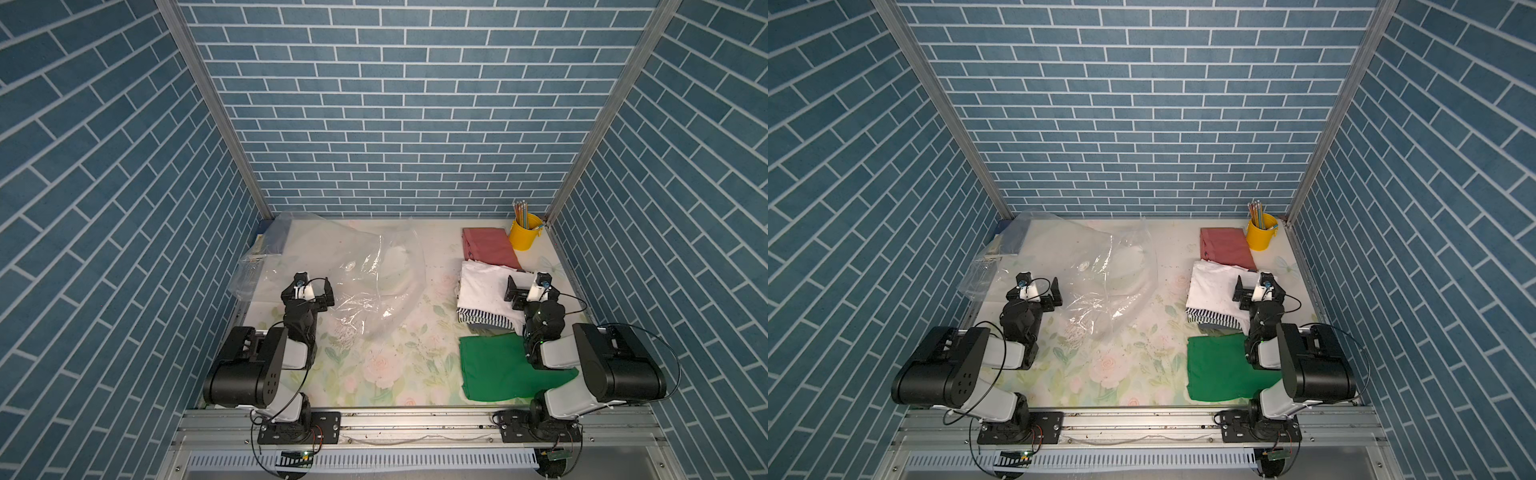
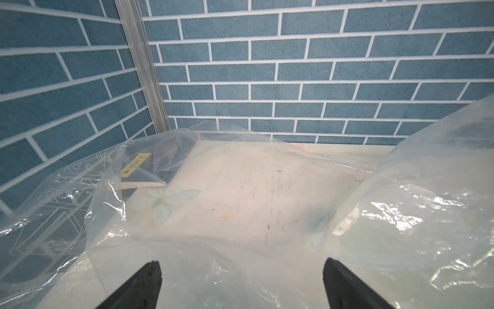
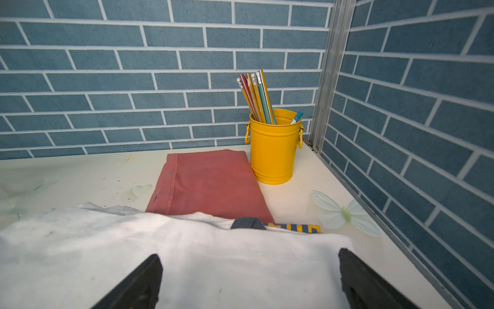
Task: Take the tank top out of the vacuum bag
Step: Reset both arms
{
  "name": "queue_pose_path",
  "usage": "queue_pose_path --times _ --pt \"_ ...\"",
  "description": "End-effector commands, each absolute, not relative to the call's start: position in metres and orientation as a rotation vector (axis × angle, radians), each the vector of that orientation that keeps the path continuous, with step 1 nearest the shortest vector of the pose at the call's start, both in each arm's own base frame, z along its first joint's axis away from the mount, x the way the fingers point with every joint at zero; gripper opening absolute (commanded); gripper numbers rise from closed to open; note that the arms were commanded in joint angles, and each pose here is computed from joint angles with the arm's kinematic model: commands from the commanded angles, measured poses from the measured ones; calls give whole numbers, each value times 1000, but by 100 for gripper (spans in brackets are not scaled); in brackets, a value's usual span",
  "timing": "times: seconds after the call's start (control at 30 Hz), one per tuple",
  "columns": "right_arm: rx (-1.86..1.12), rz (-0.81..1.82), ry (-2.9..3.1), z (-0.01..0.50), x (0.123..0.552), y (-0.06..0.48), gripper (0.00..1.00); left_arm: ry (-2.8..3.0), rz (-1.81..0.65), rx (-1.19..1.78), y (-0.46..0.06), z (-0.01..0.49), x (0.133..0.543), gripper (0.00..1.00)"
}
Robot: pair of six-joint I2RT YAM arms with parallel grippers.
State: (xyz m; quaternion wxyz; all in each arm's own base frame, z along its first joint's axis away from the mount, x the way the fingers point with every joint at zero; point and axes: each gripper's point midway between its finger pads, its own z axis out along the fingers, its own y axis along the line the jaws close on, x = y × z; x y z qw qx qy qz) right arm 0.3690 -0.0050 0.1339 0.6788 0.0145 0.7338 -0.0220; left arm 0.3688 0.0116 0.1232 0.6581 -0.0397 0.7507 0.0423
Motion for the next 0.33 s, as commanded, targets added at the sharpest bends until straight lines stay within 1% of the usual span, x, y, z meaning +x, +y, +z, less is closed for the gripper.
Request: queue_pose_path --times 0.0,0.3 --pt "-10 -69 1668 129 370 -2 99 1671 85 -91 12 131 373 100" --pt "-11 -68 1667 129 369 -2 99 1671 86 -88 12 132 373 100"
